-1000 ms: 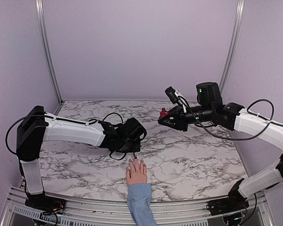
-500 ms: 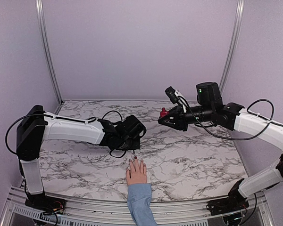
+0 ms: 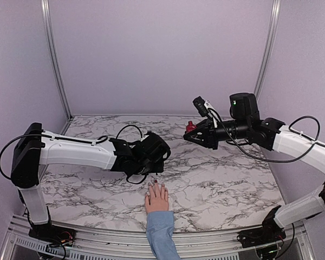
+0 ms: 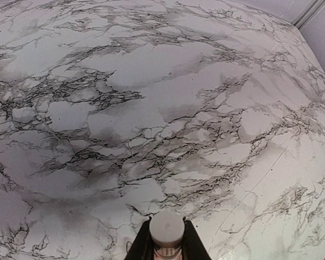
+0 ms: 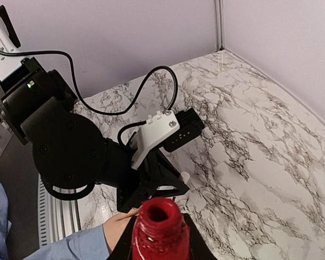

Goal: Paint the nails
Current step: Paint the nail with the hand.

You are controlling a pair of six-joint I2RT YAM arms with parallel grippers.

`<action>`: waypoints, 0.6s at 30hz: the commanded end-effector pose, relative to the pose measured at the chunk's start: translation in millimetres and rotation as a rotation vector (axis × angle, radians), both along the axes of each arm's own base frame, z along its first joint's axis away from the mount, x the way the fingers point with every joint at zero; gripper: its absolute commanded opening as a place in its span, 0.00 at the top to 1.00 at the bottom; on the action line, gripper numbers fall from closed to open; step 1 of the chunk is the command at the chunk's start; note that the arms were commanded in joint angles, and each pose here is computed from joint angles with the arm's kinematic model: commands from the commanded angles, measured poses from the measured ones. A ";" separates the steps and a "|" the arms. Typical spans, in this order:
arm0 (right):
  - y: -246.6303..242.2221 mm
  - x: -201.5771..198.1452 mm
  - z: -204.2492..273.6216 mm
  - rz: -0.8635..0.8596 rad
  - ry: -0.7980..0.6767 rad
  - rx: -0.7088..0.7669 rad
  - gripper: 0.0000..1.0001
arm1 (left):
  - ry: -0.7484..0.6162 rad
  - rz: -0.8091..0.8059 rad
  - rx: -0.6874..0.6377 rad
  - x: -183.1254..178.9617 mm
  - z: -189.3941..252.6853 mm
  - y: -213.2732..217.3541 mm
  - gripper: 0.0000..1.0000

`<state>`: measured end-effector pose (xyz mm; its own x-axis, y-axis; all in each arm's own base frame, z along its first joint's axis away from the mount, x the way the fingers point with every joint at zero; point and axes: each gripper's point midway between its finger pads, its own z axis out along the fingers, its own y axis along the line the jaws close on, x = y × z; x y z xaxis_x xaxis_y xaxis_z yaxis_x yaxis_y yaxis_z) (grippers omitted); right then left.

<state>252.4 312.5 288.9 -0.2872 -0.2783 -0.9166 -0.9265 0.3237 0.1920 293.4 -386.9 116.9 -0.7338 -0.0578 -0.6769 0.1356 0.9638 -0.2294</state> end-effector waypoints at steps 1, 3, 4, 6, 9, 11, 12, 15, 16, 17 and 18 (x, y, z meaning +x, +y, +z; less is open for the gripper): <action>-6.3 0.1 18.8 -0.020 -0.040 0.032 1.00 | 0.004 0.019 0.008 -1.5 -4.3 5.4 1.00; -6.9 -1.0 18.9 -0.020 -0.042 0.031 1.00 | 0.013 0.018 0.010 -2.3 -8.4 4.9 1.00; -7.3 -1.1 19.2 -0.021 -0.044 0.030 1.00 | 0.016 0.018 0.011 -2.5 -9.9 4.6 1.00; -8.2 -1.0 18.6 -0.024 -0.045 0.026 1.00 | 0.017 0.018 0.012 -2.4 -11.1 4.0 1.00; -9.0 -1.2 18.3 -0.026 -0.047 0.024 1.00 | 0.022 0.015 0.014 -2.4 -13.2 2.7 1.00; -9.0 -1.1 18.0 -0.027 -0.047 0.023 1.00 | 0.025 0.011 0.018 -2.4 -14.9 1.7 1.00; -9.0 -0.9 18.1 -0.027 -0.047 0.022 1.00 | 0.027 0.009 0.021 -2.7 -16.1 1.7 1.00; -8.5 -0.2 17.6 -0.028 -0.048 0.020 1.00 | 0.029 0.001 0.026 -1.9 -17.8 -0.1 1.00; -8.4 0.1 17.8 -0.028 -0.048 0.020 1.00 | 0.031 0.000 0.027 -2.0 -18.7 -0.2 1.00; -8.1 -0.1 17.6 -0.026 -0.047 0.020 1.00 | 0.032 -0.002 0.029 -2.0 -19.3 -0.5 1.00; -8.2 0.5 17.6 -0.028 -0.047 0.020 1.00 | 0.032 -0.003 0.029 -1.9 -19.4 -1.0 1.00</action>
